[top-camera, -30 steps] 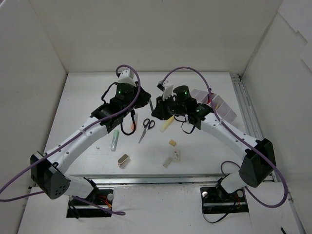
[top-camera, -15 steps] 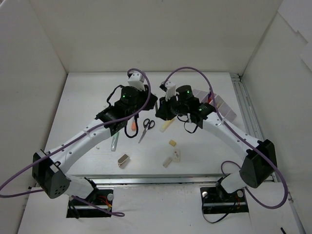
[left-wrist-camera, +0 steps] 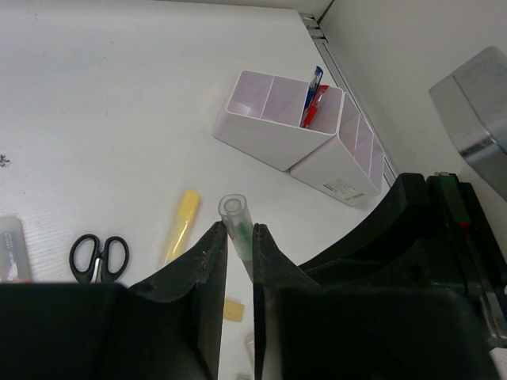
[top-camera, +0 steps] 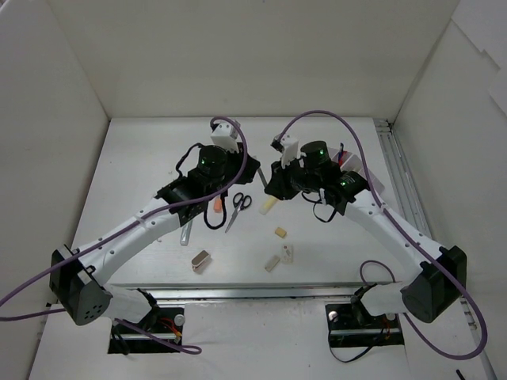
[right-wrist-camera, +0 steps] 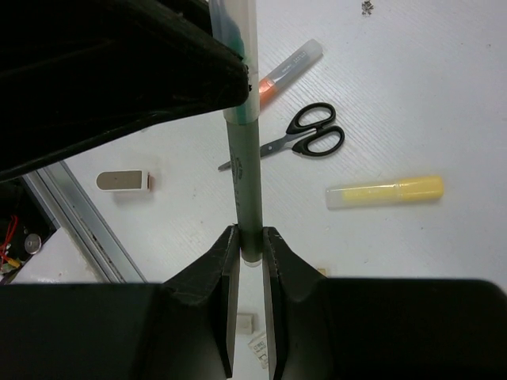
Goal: Sort the stationery into containers
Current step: Close the pen cap on the pen, then place the pen in the storage box.
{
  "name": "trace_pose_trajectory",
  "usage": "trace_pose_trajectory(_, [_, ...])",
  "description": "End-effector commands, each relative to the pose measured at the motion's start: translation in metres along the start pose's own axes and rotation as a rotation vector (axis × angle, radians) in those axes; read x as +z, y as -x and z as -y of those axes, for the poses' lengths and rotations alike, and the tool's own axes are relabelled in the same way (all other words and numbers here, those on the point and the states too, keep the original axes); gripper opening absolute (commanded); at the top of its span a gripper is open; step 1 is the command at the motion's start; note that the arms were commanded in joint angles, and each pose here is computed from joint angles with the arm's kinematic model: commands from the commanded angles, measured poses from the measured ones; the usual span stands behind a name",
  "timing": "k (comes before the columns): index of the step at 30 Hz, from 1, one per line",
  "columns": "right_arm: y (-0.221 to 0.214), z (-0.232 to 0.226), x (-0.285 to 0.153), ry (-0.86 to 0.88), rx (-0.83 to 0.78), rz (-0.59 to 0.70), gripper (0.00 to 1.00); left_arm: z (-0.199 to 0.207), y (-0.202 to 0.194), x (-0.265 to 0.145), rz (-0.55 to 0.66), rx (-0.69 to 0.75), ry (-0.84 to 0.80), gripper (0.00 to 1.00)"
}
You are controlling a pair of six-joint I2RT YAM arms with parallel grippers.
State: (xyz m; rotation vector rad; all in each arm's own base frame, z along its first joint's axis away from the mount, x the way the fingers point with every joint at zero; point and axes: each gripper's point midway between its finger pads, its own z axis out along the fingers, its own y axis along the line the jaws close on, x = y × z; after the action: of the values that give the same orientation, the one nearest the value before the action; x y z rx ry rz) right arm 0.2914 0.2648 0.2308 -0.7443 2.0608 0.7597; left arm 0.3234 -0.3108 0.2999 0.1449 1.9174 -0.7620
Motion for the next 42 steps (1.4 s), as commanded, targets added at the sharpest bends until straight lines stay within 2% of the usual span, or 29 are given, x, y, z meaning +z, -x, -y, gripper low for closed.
trace_pose_trajectory(1, [0.146,-0.006,-0.05,-0.034,-0.144,0.552,0.0,-0.019,-0.108,-0.017,-0.381,0.104,0.029,0.0])
trace_pose_trajectory(8, [0.18,-0.007,-0.074,-0.071,-0.164,0.689,0.0,-0.001,-0.127,-0.016,-0.427,0.089,-0.03,0.0])
trace_pose_trajectory(23, [0.197,-0.006,-0.141,-0.182,-0.211,0.821,0.0,0.018,-0.155,-0.037,-0.493,0.146,-0.051,0.0])
trace_pose_trajectory(27, [0.193,-0.006,-0.148,-0.194,-0.225,0.811,0.0,0.02,-0.151,-0.042,-0.489,0.135,-0.035,0.0])
trace_pose_trajectory(31, [0.181,0.009,-0.155,-0.26,-0.214,0.793,0.0,0.018,-0.126,-0.05,-0.404,0.131,-0.006,0.0])
trace_pose_trajectory(32, [0.174,0.014,-0.151,-0.267,-0.209,0.777,0.0,0.017,-0.118,-0.056,-0.388,0.133,0.006,0.04])
trace_pose_trajectory(34, [0.168,0.031,-0.158,-0.315,-0.184,0.774,0.0,0.012,-0.098,-0.059,-0.33,0.149,0.056,0.22])
trace_pose_trajectory(35, [0.162,0.039,-0.157,-0.336,-0.182,0.753,0.0,0.009,-0.092,-0.062,-0.322,0.159,0.075,0.44])
trace_pose_trajectory(37, [0.152,0.062,-0.159,-0.41,-0.159,0.711,0.0,0.008,-0.07,-0.068,-0.255,0.166,0.1,0.6])
trace_pose_trajectory(38, [0.146,0.074,-0.16,-0.442,-0.145,0.694,0.0,0.002,-0.055,-0.072,-0.209,0.157,0.128,0.81])
trace_pose_trajectory(39, [0.142,0.086,-0.159,-0.473,-0.131,0.679,0.0,-0.002,-0.049,-0.074,-0.189,0.148,0.137,0.95])
trace_pose_trajectory(40, [0.137,0.099,-0.157,-0.512,-0.112,0.663,0.0,-0.005,-0.043,-0.076,-0.173,0.141,0.142,0.99])
trace_pose_trajectory(42, [0.122,0.129,-0.157,-0.59,-0.098,0.624,0.0,-0.02,-0.029,-0.079,-0.129,0.119,0.171,0.99])
